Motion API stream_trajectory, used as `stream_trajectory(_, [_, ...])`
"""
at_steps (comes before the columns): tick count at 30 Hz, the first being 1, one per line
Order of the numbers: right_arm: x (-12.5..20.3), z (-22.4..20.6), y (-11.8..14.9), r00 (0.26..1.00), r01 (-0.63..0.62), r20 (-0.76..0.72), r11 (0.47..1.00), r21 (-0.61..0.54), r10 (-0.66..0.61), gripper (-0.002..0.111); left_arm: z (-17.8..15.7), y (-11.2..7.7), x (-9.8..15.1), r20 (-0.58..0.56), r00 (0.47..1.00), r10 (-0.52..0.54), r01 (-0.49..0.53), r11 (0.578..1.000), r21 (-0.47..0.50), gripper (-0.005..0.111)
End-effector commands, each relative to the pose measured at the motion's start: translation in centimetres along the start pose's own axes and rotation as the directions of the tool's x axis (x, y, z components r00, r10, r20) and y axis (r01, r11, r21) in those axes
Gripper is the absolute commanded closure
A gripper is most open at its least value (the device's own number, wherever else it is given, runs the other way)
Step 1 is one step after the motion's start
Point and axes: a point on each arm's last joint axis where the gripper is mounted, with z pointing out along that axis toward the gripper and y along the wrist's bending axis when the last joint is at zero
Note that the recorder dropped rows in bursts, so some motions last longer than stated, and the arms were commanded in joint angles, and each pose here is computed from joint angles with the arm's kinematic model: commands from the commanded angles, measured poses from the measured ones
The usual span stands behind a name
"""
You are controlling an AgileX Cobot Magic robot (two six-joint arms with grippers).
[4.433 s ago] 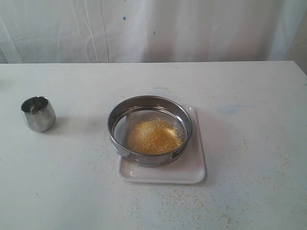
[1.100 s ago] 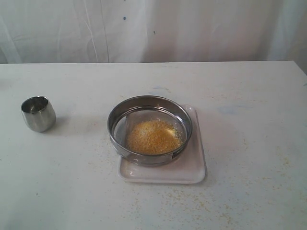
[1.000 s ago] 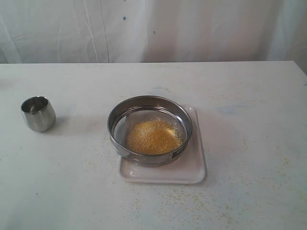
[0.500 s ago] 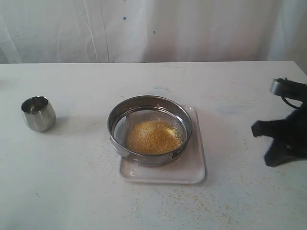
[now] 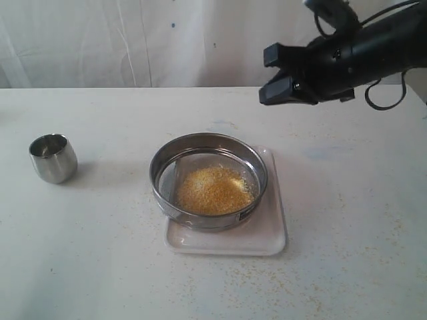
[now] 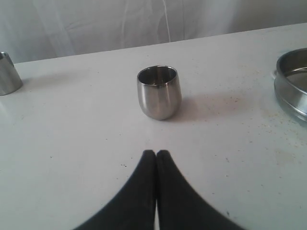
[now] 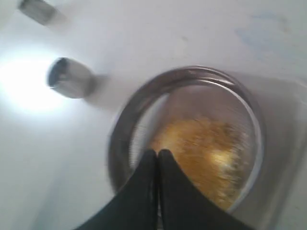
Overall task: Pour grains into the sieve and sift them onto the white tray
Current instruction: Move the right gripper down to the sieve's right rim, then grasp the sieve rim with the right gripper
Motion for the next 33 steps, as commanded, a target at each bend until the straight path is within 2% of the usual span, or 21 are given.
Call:
stream_trajectory(1, [-0.7, 2.0, -4.0, 0.978, -0.096, -0.142, 0.936, 0.340, 0.152, 0.108, 0.0, 0.0, -0.1, 0.020, 1.000, -0.009, 0.009, 1.000, 0.000, 0.107])
stream_trajectory(3, [-0.5, 2.4, -4.5, 0.956, -0.089, -0.222, 0.913, 0.399, 0.190, 0.108, 0.0, 0.0, -0.1, 0.020, 1.000, -0.009, 0.009, 1.000, 0.000, 0.107])
stream_trajectory(5, [-0.4, 3.0, -4.1, 0.942, -0.045, -0.293, 0.926, 0.376, 0.165, 0.108, 0.0, 0.0, -0.1, 0.020, 1.000, -0.009, 0.009, 1.000, 0.000, 0.107])
stream_trajectory(7, [-0.5, 3.5, -3.2, 0.945, 0.021, -0.314, 0.940, 0.342, 0.093, 0.108, 0.0, 0.0, -0.1, 0.020, 1.000, -0.009, 0.009, 1.000, 0.000, 0.107])
stream_trajectory(11, [-1.5, 4.5, -1.1, 0.964, 0.133, -0.259, 0.951, 0.281, -0.058, 0.107, 0.0, 0.0, -0.1, 0.020, 1.000, -0.009, 0.009, 1.000, 0.000, 0.107])
stream_trajectory(12, [-1.6, 5.1, -0.5, 0.964, 0.181, -0.236, 0.954, 0.241, -0.124, 0.100, 0.0, 0.0, -0.1, 0.020, 1.000, -0.009, 0.009, 1.000, 0.000, 0.107])
stream_trajectory(13, [-1.6, 5.3, -0.4, 0.963, 0.191, -0.234, 0.954, 0.232, -0.136, 0.095, 0.0, 0.0, -0.1, 0.020, 1.000, -0.009, 0.009, 1.000, 0.000, 0.107])
stream_trajectory(14, [-1.4, 6.0, -0.8, 0.960, 0.189, -0.246, 0.956, 0.224, -0.132, 0.079, 0.0, 0.0, -0.1, 0.020, 1.000, -0.009, 0.009, 1.000, 0.000, 0.107])
stream_trajectory(15, [-1.3, 6.3, -1.0, 0.957, 0.187, -0.260, 0.956, 0.225, -0.126, 0.072, 0.0, 0.0, -0.1, 0.020, 1.000, -0.009, 0.009, 1.000, 0.000, 0.107])
stream_trajectory(16, [-0.8, 7.3, -1.7, 0.952, 0.178, -0.287, 0.957, 0.230, -0.108, 0.054, 0.0, 0.0, -0.1, 0.020, 1.000, -0.009, 0.009, 1.000, 0.000, 0.107])
stream_trajectory(17, [-0.7, 7.8, -2.1, 0.954, 0.158, -0.286, 0.959, 0.237, -0.087, 0.049, 0.0, 0.0, -0.1, 0.020, 1.000, -0.009, 0.009, 1.000, 0.000, 0.107])
stream_trajectory(18, [-0.4, 8.8, -2.6, 0.958, 0.112, -0.283, 0.962, 0.247, -0.039, 0.049, 0.0, 0.0, -0.1, 0.020, 1.000, -0.009, 0.009, 1.000, 0.000, 0.107])
stream_trajectory(22, [0.9, 11.6, -4.5, 0.945, 0.066, -0.325, 0.958, 0.279, 0.030, 0.052, 0.0, 0.0, -0.1, 0.020, 1.000, -0.009, 0.009, 1.000, 0.000, 0.107])
stream_trajectory(28, [2.2, 14.2, -6.5, 0.936, 0.030, -0.344, 0.952, 0.305, 0.081, 0.054, 0.0, 0.0, -0.1, 0.020, 1.000, -0.009, 0.009, 1.000, 0.000, 0.107])
stream_trajectory(33, [2.3, 14.3, -6.6, 0.934, 0.036, -0.349, 0.951, 0.306, 0.077, 0.077, 0.0, 0.0, -0.1, 0.020, 1.000, -0.009, 0.009, 1.000, 0.000, 0.107])
